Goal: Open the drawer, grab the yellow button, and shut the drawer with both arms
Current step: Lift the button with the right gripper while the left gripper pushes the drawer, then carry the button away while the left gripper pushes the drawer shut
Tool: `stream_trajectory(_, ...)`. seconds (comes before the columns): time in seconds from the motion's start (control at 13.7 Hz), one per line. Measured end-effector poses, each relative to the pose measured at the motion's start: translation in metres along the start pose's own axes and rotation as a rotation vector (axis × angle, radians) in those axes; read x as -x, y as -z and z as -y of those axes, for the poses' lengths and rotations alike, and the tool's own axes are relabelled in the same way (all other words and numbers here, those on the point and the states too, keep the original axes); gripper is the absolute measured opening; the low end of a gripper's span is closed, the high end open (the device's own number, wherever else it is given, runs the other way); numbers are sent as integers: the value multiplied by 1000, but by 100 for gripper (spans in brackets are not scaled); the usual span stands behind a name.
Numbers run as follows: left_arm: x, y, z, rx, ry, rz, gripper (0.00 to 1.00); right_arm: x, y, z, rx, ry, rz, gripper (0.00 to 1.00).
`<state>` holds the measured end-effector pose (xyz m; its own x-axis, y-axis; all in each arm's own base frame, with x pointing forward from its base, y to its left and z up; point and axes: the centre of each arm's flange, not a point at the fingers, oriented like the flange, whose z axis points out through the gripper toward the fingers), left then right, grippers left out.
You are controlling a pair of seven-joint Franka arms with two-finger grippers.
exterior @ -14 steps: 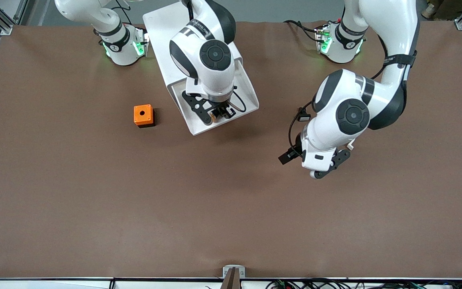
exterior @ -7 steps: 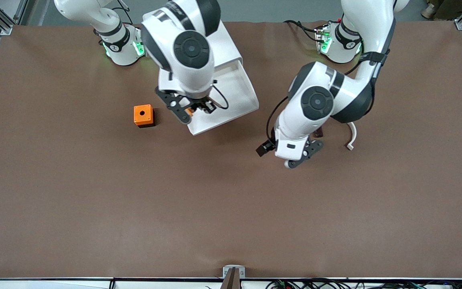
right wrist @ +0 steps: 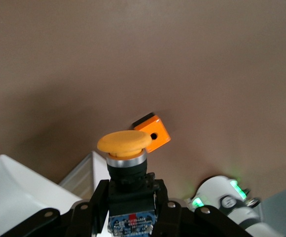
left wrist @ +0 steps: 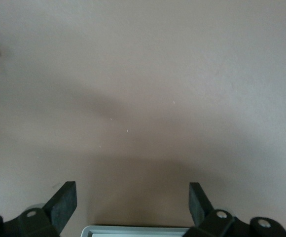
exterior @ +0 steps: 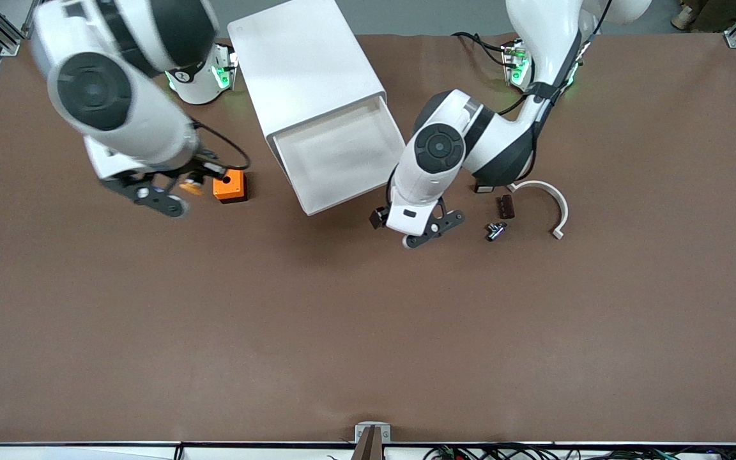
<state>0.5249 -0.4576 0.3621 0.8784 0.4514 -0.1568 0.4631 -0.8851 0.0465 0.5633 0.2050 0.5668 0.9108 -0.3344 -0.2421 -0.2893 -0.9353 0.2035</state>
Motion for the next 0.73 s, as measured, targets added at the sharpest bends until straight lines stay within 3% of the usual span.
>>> stream_trajectory(0.29, 42, -5, -17, -6, -63, 3, 100, -47, -20, -97, -48, 154, 4, 41)
stream_trajectory(0.73, 93, -20, -27, -45, -114, 60, 100, -80, -111, -215, -76, 273, -125, 41)
